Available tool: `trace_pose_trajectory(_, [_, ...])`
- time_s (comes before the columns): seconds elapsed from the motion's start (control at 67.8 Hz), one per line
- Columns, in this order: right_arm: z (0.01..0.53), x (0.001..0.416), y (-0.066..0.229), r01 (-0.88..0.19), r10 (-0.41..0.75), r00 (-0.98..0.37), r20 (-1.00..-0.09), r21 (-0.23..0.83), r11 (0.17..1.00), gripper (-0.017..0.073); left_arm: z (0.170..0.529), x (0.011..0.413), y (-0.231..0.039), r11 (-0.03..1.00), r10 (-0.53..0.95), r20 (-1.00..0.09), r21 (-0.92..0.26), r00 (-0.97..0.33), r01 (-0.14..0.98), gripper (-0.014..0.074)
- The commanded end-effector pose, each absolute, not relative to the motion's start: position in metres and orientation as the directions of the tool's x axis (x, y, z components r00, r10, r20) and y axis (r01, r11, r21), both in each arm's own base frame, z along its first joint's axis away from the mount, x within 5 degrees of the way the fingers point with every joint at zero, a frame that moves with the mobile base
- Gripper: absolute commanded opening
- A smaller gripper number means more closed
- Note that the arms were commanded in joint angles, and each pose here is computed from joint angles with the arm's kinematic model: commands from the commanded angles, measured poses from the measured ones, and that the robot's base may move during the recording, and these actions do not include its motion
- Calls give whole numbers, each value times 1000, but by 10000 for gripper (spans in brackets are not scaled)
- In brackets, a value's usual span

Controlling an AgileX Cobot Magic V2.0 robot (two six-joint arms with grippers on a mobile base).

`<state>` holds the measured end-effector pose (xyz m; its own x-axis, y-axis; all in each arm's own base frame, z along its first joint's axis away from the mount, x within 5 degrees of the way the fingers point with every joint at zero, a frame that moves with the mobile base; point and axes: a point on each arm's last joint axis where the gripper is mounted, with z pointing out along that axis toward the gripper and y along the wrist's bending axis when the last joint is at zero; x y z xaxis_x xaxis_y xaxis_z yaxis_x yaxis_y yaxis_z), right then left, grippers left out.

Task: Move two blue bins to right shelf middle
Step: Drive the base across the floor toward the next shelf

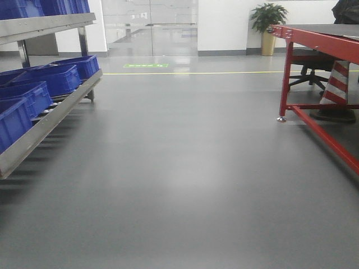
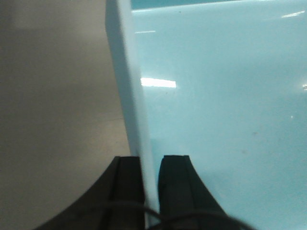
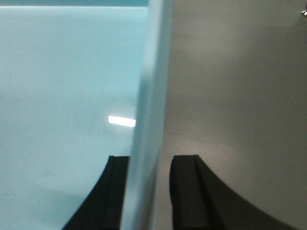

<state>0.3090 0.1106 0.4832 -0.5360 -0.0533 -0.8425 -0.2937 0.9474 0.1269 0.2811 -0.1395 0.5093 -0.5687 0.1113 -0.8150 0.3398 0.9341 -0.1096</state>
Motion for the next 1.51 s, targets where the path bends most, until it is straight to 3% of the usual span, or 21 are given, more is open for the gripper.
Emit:
trace_pose_trajectory(0.0, [490, 315, 109, -272, -1, -468, -884, 143, 952, -153, 521, 266, -145, 893, 84, -829, -183, -553, 410, -111])
trace_pose_trajectory(1.491, [491, 315, 109, -273, 0, -464, -886, 143, 951, -153, 521, 266, -145, 893, 84, -830, -183, -552, 411, -111])
